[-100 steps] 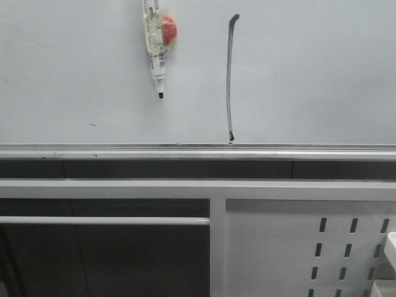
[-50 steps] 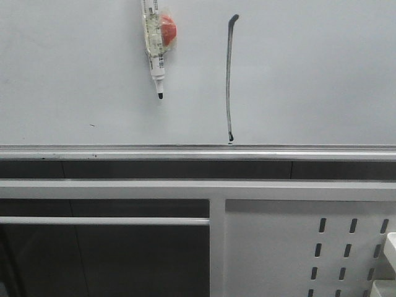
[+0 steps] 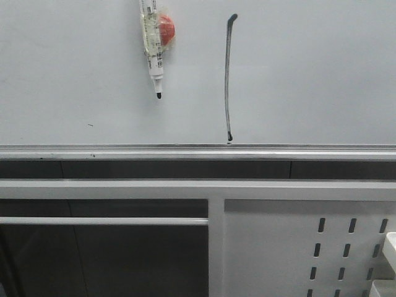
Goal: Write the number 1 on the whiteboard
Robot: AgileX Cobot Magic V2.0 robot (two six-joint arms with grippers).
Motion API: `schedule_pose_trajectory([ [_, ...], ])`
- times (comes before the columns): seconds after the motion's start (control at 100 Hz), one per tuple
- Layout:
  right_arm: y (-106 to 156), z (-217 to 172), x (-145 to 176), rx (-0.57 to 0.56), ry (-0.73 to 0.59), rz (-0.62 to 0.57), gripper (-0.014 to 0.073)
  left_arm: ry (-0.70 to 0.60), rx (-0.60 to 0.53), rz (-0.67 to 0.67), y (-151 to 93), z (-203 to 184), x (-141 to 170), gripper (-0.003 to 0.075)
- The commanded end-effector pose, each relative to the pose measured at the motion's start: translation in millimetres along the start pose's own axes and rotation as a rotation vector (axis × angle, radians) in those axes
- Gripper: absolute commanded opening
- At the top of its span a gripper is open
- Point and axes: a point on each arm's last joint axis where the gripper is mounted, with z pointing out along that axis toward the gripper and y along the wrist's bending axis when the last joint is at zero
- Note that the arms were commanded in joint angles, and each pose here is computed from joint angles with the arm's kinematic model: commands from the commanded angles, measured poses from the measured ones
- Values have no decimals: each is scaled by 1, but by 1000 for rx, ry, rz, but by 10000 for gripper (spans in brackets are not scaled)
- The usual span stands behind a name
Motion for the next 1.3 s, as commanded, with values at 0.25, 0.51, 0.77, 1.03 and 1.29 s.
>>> schedule_pose_trajectory([
  [0.25, -6, -2, -12, 55, -64, 7, -50, -20, 3, -31, 2, 2, 7, -20],
  [0.51, -5, 0, -6, 50, -43, 1, -50, -20, 3, -31, 2, 2, 7, -20],
  [0.77, -17, 1, 52, 326, 31, 202, -50, -20, 3, -31, 2, 2, 7, -20],
  [1.03, -11, -13, 120, 561, 50, 280, -50, -20, 3, -31, 2, 2, 7, -20],
  [1.29, -5, -28, 134, 635, 155, 309, -50, -20, 3, -31, 2, 2, 7, -20],
])
